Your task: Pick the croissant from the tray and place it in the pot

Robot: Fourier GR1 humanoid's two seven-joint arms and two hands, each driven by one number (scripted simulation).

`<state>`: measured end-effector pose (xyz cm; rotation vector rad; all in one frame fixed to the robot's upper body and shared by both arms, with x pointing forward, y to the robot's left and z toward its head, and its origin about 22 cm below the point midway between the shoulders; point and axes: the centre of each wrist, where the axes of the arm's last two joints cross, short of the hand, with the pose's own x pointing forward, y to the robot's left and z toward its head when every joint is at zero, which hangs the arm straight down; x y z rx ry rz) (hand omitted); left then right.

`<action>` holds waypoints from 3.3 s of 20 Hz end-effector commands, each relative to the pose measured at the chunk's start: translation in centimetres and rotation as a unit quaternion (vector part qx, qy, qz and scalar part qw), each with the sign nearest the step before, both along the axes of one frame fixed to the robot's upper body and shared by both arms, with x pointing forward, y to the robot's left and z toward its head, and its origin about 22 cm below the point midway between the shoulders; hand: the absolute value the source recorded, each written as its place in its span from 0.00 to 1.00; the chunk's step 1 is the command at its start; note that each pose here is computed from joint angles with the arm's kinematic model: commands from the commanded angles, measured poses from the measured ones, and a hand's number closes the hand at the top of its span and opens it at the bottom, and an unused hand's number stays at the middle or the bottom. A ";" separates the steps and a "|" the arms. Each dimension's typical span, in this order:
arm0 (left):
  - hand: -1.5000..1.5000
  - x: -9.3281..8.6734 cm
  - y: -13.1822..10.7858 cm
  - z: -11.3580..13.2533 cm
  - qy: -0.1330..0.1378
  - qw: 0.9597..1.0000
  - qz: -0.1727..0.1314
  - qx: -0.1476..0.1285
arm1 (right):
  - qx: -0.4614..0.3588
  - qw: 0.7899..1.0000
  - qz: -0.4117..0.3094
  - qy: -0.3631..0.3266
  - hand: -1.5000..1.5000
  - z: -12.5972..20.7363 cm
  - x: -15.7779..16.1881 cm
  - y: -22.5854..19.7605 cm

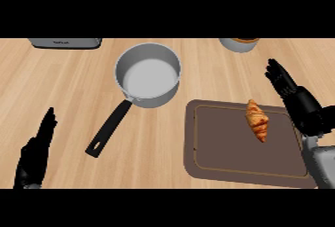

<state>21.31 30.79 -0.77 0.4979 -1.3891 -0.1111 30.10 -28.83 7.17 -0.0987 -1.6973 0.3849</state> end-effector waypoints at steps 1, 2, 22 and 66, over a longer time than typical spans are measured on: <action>0.50 1.1 -0.8 0.6 -0.003 0.999 -0.032 -0.028 | -0.064 0.998 -0.002 0.009 1.00 0.0 0.1 1.7; 0.50 1.6 -2.6 0.5 0.016 0.997 -0.059 -0.045 | -0.100 0.994 -0.010 0.037 1.00 -1.0 0.2 -0.3; 0.50 5.2 -7.0 -1.4 0.095 0.964 -0.200 -0.147 | -0.335 0.924 -0.150 -0.106 0.00 0.7 -4.3 6.4; 0.50 4.0 -8.4 -2.5 0.101 0.961 -0.210 -0.149 | -0.197 0.963 -0.102 0.153 0.00 -7.4 -0.6 -3.0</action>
